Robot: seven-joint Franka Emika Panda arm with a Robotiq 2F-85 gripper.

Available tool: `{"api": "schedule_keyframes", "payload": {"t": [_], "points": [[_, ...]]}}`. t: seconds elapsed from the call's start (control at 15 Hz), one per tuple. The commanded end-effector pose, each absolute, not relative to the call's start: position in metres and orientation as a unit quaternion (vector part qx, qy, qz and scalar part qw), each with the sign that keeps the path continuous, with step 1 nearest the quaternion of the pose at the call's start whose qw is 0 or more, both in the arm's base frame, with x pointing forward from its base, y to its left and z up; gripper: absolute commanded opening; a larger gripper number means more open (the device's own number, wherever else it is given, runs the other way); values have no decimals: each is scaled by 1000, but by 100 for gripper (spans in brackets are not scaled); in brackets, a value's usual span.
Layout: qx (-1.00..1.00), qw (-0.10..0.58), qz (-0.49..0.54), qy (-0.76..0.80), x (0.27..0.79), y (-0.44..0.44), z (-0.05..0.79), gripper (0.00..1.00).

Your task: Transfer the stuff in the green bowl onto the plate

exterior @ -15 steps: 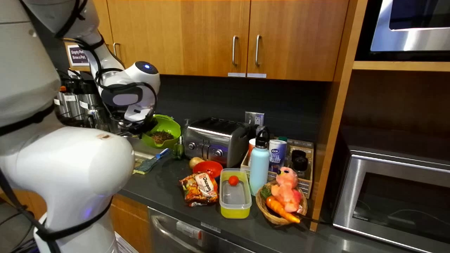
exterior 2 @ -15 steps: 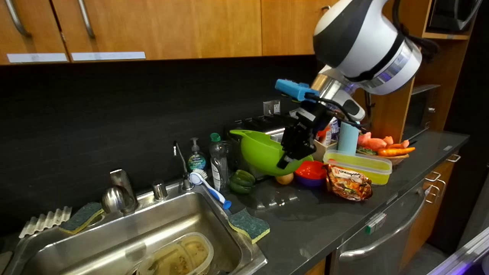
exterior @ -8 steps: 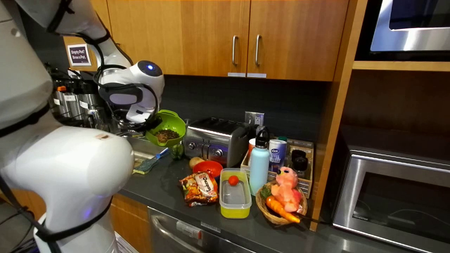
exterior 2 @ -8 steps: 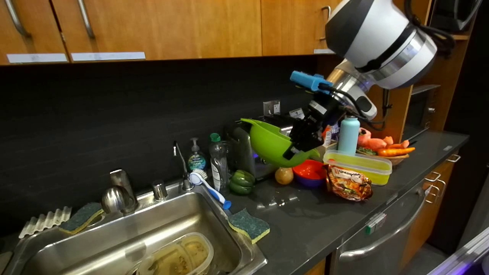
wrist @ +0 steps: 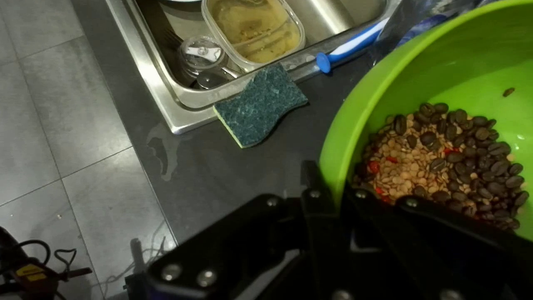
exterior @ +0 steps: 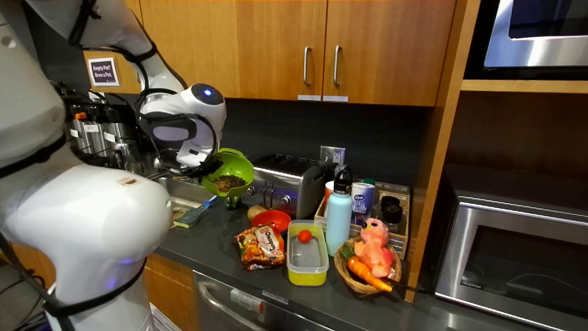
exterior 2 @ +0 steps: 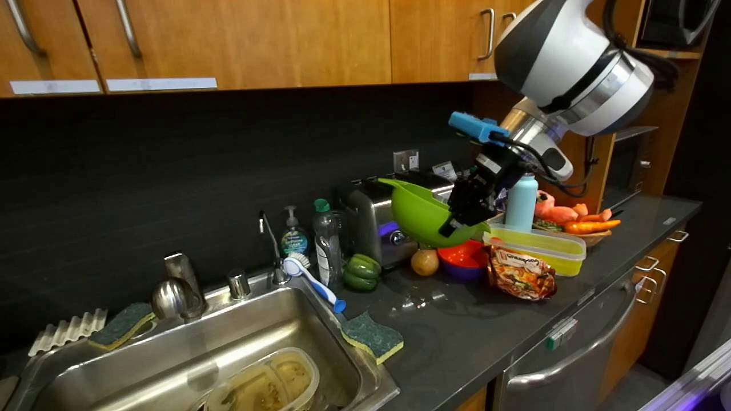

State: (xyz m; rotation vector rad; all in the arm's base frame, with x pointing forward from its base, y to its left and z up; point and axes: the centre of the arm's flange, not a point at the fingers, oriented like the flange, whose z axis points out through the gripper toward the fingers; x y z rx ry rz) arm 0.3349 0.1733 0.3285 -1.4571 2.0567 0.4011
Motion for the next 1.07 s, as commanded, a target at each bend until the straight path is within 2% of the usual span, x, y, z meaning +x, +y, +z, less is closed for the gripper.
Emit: {"api": "schedule_keyframes", "payload": {"t": [0.0,1.0], "points": [[-559,299,126,763,344,148,329,2],[-649,302,39,697,394,106,310,2]]}}
